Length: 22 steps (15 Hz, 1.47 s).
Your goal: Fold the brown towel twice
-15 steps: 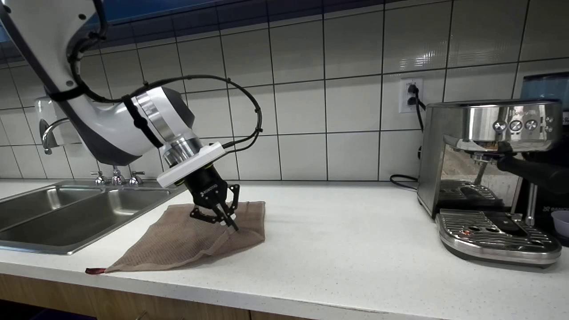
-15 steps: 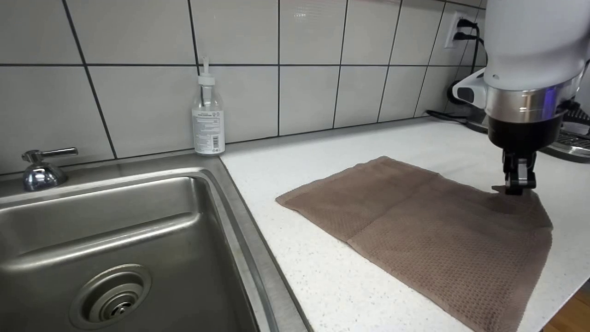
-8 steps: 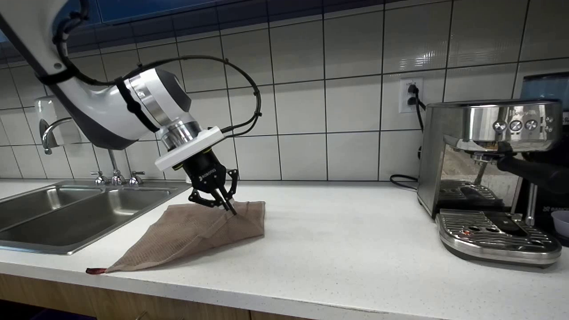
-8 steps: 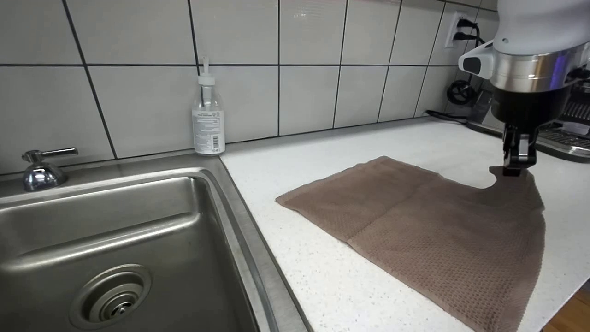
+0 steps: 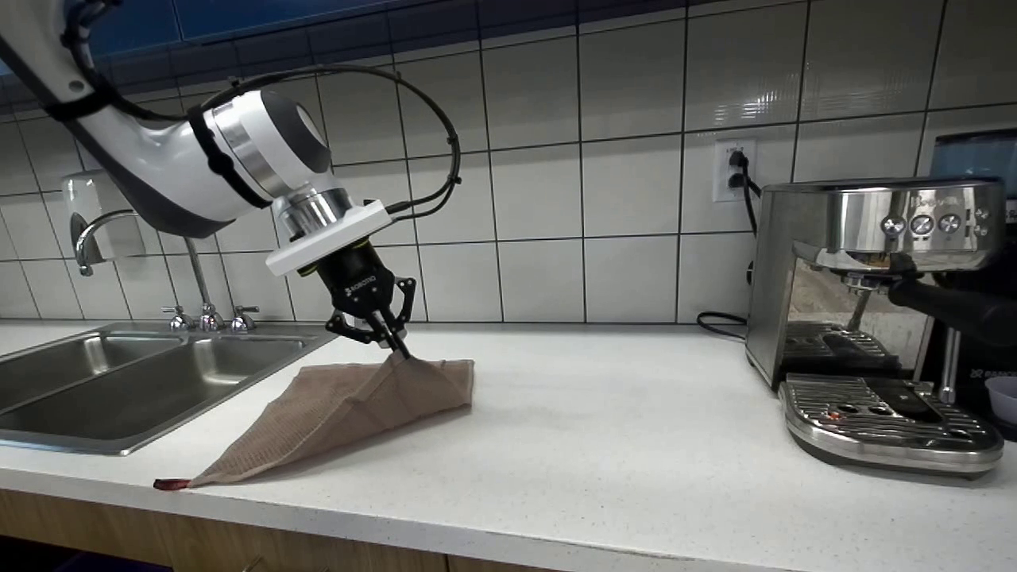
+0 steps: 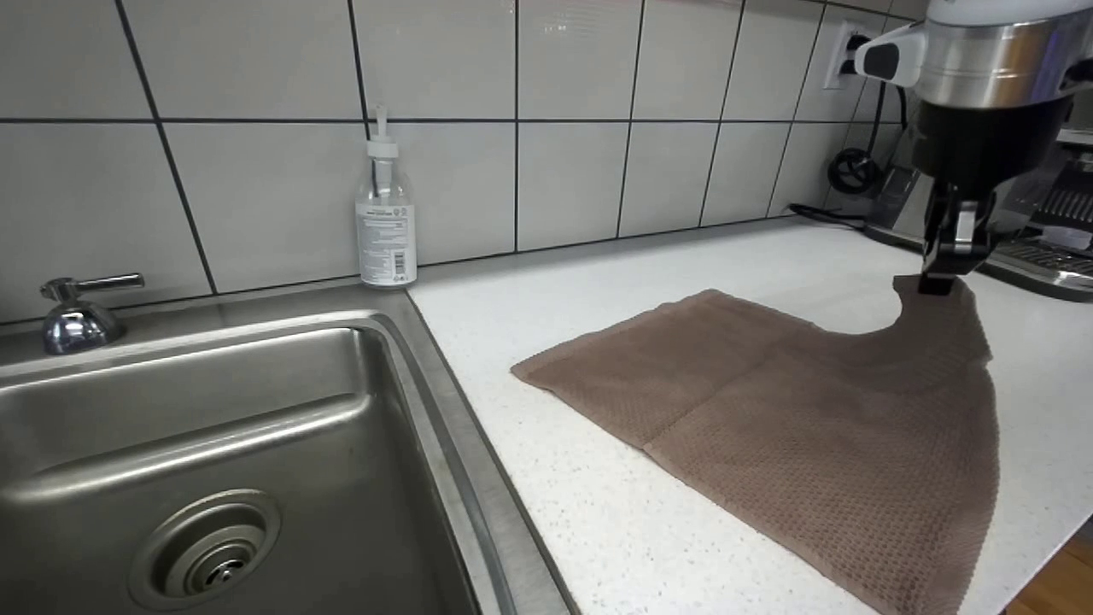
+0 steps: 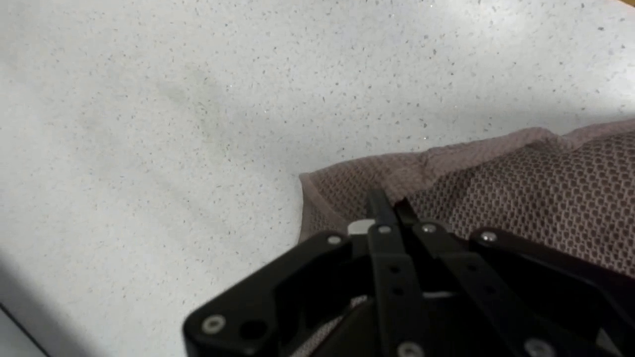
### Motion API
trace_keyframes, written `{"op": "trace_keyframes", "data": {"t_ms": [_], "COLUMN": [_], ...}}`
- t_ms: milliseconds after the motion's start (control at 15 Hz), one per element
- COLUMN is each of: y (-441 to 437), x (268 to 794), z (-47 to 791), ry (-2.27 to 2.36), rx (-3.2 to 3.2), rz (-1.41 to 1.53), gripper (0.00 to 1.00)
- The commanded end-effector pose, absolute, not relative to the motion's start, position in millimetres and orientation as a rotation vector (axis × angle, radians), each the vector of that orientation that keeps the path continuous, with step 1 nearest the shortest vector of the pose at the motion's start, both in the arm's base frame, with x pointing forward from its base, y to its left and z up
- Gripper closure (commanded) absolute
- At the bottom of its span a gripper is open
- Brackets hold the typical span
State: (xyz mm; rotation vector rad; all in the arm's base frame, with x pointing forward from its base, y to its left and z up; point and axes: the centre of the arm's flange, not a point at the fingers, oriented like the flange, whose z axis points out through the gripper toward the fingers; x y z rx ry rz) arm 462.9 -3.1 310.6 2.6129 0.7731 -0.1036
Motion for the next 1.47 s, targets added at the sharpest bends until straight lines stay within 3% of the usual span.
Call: {"op": "trace_keyframes", "data": {"t_ms": [0, 1400], "y": [7, 94], "x": [468, 488], "z": [335, 396], "ry": [0.814, 0.958], "rx": [2.622, 2.670], "rz": [-0.076, 0.030], "gripper": [0.99, 0.99]}}
